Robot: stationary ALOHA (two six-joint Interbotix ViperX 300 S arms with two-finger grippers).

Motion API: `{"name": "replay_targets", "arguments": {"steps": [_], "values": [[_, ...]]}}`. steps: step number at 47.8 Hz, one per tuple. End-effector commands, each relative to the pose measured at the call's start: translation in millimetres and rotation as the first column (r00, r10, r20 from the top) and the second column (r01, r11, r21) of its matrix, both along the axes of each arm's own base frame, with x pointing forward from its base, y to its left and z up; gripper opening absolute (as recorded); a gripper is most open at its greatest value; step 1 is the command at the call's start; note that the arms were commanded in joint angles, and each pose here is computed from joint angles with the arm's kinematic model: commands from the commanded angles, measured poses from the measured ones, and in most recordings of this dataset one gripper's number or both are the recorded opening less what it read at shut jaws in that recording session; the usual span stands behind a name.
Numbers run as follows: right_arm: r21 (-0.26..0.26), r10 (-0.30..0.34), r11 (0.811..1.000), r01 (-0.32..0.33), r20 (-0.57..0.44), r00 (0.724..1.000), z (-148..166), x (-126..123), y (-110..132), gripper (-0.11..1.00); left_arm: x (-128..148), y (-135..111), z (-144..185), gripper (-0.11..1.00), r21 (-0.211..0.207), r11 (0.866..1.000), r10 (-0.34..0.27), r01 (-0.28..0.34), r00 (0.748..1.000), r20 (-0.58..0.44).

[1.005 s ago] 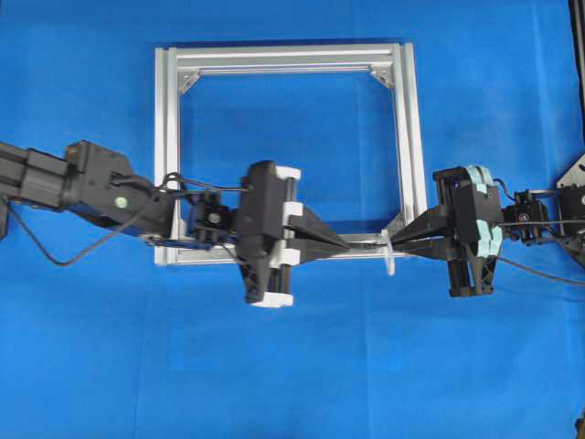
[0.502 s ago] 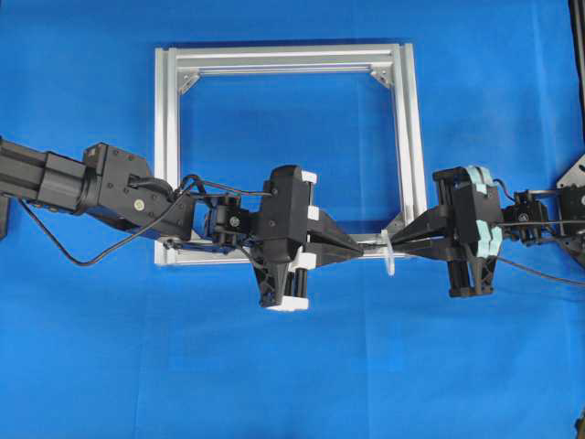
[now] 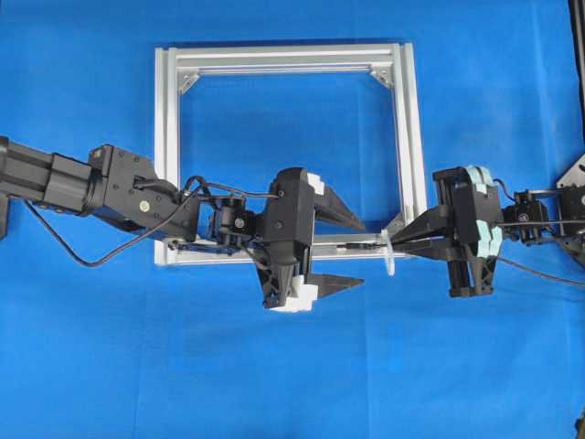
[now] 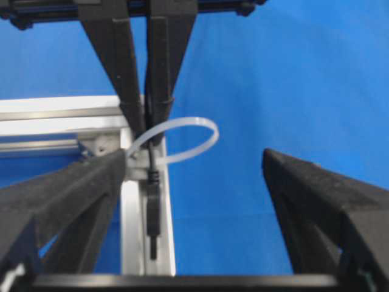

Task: Insert the wire through the string loop located on the right side.
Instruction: 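Close the left gripper on the USB plug beyond the loop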

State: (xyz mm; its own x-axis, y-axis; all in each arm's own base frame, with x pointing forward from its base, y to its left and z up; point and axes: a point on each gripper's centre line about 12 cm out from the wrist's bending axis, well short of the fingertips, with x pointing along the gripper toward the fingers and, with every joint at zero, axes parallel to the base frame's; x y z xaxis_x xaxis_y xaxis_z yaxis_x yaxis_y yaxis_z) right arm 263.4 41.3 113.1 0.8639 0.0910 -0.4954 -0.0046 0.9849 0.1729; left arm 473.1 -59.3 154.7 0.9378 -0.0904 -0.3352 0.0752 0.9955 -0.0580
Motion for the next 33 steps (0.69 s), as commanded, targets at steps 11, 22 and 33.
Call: {"name": "replay_targets", "arguments": {"steps": [11,22,33], "values": [[0.002,0.0,1.0,0.0,0.028,1.0,6,5,0,-0.02,9,8,-8,0.86,0.003,1.0,0.017,-0.017,1.0,-0.001],[0.002,0.0,1.0,0.0,0.029,1.0,6,5,0,-0.02,16,11,-29,0.86,0.007,1.0,0.026,-0.025,0.999,-0.036],[0.002,0.0,1.0,0.0,0.028,1.0,6,5,0,-0.02,15,11,-32,0.86,0.007,1.0,0.026,-0.025,0.999,-0.042]]}}
